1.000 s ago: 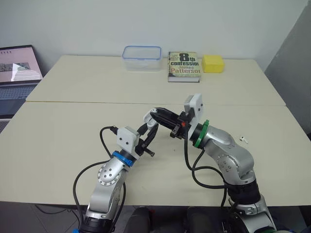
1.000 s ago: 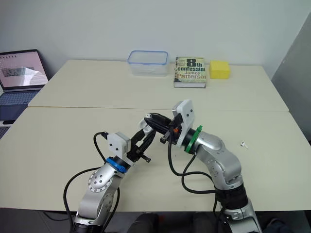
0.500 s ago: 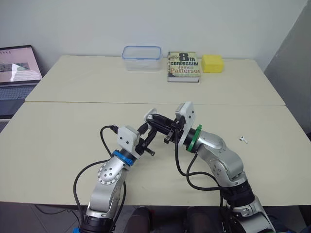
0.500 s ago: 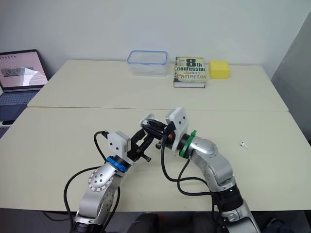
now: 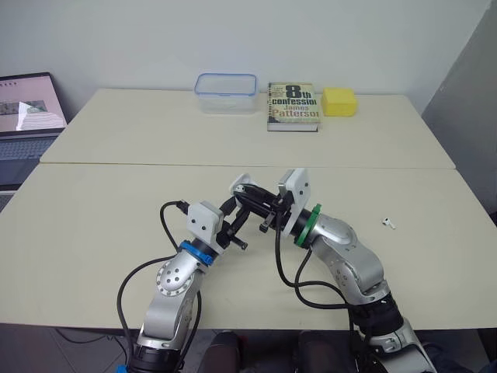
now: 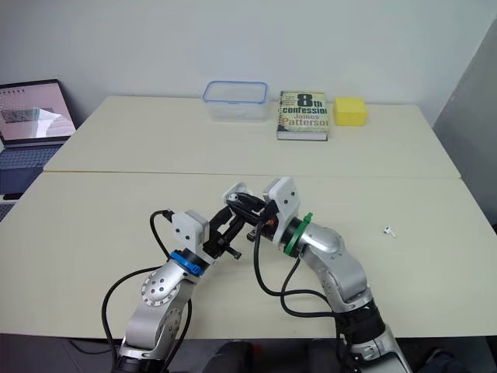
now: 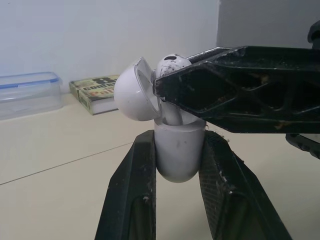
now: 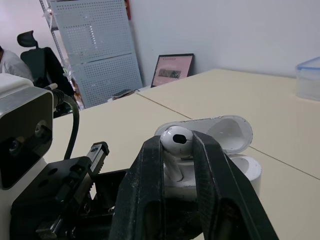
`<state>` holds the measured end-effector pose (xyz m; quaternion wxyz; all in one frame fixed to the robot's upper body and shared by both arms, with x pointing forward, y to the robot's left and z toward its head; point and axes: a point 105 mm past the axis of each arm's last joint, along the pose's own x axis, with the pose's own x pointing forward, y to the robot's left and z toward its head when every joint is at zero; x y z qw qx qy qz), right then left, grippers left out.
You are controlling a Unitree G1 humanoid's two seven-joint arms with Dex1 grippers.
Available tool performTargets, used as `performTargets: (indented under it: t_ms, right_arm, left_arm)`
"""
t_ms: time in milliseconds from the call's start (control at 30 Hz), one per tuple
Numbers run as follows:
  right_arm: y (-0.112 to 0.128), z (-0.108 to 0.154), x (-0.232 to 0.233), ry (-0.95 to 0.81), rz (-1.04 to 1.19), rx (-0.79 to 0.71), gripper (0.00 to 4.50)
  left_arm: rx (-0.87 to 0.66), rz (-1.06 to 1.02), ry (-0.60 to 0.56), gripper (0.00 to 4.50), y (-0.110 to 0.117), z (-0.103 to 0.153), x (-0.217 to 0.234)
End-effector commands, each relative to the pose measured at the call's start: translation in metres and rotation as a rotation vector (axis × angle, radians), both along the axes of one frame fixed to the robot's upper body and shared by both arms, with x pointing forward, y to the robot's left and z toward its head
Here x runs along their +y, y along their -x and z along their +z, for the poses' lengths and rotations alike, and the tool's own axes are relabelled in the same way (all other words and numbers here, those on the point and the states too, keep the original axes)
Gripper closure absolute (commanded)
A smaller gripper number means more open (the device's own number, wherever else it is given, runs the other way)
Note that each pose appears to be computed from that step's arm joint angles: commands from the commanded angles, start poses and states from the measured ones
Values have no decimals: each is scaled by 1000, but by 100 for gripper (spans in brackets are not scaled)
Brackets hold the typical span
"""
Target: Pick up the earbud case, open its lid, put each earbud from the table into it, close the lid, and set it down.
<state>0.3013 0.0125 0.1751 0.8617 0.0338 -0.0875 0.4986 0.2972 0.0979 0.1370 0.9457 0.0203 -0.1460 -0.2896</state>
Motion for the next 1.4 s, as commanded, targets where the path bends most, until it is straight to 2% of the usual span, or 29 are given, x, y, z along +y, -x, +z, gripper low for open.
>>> performTargets:
  t_ms: [33, 400, 433, 767, 900, 967, 1167, 1400]
  right_arm:
    - [5, -4, 3, 10, 9, -1, 408]
    - [1, 13, -4, 0, -30, -61, 19]
    - [3, 15, -6, -2, -25, -65, 3]
    - [28, 40, -87, 138, 6, -113, 0]
    - [34, 45, -131, 273, -86, -86, 0]
    - [36, 41, -155, 336, -170, -50, 0]
    - [69, -1, -227, 549, -365, 130, 0]
    - [88, -25, -299, 608, -697, 218, 0]
  left_arm:
    - [-70, -13, 23, 370, 4, 18, -3]
    - [-67, -14, 21, 370, 4, 17, -4]
    - [-66, -13, 21, 370, 4, 17, -4]
    - [-51, -4, 25, 370, 3, 12, -2]
    - [-50, -12, 29, 370, 1, 12, -4]
    - [-50, -13, 29, 370, 0, 11, -3]
    - [-41, -38, 24, 370, -2, 8, -4]
    - [-45, -49, 28, 370, -6, 8, -5]
